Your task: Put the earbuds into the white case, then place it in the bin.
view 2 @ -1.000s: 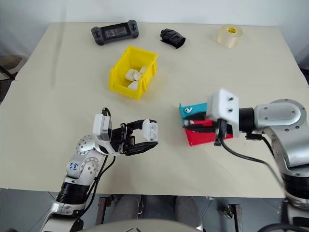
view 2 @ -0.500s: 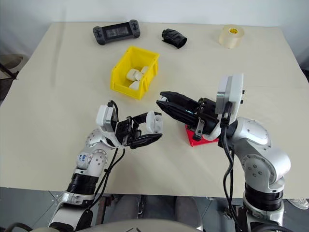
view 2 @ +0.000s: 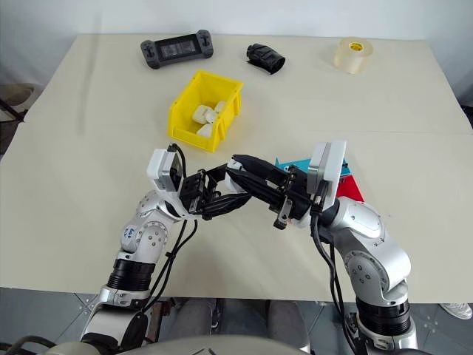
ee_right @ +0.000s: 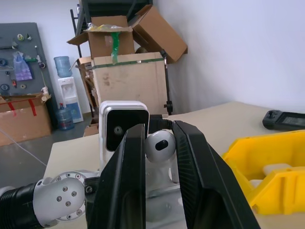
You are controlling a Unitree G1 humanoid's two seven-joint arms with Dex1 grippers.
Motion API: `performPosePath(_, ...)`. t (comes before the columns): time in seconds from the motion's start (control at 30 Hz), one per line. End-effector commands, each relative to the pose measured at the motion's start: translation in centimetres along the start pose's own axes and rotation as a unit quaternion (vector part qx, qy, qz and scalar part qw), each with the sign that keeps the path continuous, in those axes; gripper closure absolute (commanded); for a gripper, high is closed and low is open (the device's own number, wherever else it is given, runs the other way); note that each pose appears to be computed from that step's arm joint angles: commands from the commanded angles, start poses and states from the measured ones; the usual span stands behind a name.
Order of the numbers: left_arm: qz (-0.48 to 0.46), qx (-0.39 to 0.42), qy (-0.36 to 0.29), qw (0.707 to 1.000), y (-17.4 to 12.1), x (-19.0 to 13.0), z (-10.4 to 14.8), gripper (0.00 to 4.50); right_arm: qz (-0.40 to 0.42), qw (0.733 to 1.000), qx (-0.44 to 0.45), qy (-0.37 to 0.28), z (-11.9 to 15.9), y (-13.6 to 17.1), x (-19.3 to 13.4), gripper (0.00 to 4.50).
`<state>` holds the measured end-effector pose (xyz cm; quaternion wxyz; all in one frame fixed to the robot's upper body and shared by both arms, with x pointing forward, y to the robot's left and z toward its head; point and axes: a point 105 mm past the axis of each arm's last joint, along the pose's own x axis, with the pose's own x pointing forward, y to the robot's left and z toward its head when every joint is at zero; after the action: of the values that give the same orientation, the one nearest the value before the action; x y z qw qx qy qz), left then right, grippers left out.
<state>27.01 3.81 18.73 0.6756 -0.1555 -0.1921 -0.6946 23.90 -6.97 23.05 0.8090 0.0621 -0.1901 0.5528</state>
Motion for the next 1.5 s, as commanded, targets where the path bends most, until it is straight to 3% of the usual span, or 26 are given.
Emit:
performPosePath(0.03,-0.025,0.021,-0.018,0.999,-0.7,0.8,1.5,1.69,-0.013,1.000,-0.011,-0.013,0.0,-0.3,-0.2,4.00)
performPosePath(0.57,-0.020,0.030,-0.022,0.999,-0.8,1.0,1.9,1.69,-0.042,0.999,0.025,-0.007,-1.1,-1.3,-1.6,4.00)
performPosePath(1.1,-0.020,0.032,-0.022,0.999,-0.9,1.0,1.9,1.69,-0.025,0.995,0.064,0.065,-2.7,-1.7,-1.9,4.00)
performPosePath(1.37,-0.019,0.036,-0.013,0.999,-0.9,0.8,1.8,1.69,-0.033,0.997,0.044,0.048,-1.0,-2.3,-1.9,1.36)
performPosePath(1.5,-0.009,0.048,0.006,0.999,-0.8,-0.1,1.6,1.69,-0.040,0.996,0.006,0.073,0.6,-3.0,-3.9,0.02)
